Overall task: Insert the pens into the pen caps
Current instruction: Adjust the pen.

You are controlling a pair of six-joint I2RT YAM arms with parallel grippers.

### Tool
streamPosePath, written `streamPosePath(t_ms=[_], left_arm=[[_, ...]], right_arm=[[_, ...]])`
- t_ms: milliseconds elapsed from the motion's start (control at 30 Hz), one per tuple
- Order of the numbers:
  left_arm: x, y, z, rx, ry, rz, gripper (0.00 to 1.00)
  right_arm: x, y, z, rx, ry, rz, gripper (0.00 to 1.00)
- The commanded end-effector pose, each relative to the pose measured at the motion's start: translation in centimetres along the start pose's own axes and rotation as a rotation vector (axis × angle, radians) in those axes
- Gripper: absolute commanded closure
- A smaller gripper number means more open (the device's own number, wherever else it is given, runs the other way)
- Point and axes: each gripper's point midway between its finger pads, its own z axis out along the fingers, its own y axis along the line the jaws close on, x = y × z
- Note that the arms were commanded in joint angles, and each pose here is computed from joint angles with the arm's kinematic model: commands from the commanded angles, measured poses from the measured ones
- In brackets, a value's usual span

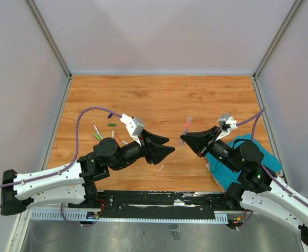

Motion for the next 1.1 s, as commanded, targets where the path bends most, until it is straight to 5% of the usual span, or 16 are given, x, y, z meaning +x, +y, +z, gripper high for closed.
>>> streamPosePath(t_ms=[0, 467, 867, 1067], left_arm=[[-0.3, -0.7, -0.9, 0.052, -0.029, 0.027, 0.45], [-1.1, -1.8, 0.1, 0.102, -0.07, 0.023, 0.46], [-1.5, -2.5, 1.5, 0.128, -0.087, 0.034, 0.68], [-2.2, -2.9, 1.3, 0.145, -0.105, 0.03, 0.65]], right_arm=[[-2.5, 0.3, -0.1, -0.005, -0.11, 0.026, 0.99], [-3.7, 5.1, 0.5, -0.245, -0.118, 0.082, 1.0], [-2.9, 5.7, 0.5, -0.288, -0.091, 0.127, 0.99], [-1.8, 5.2, 0.7, -0.266, -0.062, 0.126, 0.99]])
